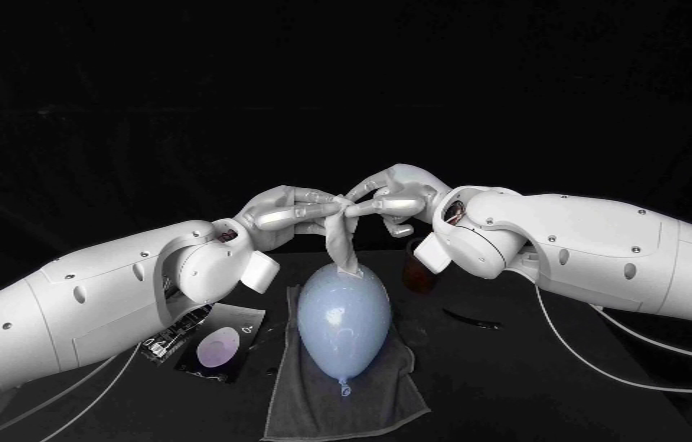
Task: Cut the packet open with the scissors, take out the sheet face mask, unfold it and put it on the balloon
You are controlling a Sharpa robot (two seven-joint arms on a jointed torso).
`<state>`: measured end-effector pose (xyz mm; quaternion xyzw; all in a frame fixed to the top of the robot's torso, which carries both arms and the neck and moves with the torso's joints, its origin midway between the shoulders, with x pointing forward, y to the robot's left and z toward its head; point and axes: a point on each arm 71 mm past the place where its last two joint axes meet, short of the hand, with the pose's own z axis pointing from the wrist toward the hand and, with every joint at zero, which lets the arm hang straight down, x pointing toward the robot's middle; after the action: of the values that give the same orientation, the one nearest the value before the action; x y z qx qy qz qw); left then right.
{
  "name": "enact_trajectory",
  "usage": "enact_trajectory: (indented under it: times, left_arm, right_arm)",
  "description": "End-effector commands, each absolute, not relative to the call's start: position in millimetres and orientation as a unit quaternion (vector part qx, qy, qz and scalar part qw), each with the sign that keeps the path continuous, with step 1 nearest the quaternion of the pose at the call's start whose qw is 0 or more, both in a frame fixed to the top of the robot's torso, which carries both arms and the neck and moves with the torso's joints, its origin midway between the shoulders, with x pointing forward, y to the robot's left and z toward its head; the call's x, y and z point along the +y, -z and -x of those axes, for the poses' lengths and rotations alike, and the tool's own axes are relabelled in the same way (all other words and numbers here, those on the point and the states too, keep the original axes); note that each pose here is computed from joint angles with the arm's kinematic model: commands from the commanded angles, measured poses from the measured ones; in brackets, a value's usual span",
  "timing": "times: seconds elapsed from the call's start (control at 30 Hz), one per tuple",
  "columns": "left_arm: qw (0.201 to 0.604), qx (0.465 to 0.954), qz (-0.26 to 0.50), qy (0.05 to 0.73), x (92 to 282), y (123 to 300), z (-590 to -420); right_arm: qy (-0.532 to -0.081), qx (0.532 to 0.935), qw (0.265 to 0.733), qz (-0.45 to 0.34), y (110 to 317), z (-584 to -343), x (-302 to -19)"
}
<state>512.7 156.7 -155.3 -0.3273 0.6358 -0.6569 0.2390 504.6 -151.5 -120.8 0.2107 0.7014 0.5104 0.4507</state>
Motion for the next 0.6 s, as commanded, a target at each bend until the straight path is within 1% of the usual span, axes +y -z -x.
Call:
enact_trajectory:
  times: [0.03,0.23,0.6]
  left_arm:
    - [0.218,0.631,0.322,0.671,153.7,153.1,-510.4]
    - [0.218,0.629,0.325,0.672,154.6,153.0,-510.6]
    - [0.221,0.626,0.331,0.671,158.9,153.2,-511.8]
  right_arm:
    - [-0.534,0.676,0.456,-0.225,116.6,-505.4,-151.7]
    - [-0.541,0.674,0.448,-0.228,117.1,-504.3,-151.3]
    - [-0.537,0.681,0.44,-0.232,118.9,-502.4,-157.9]
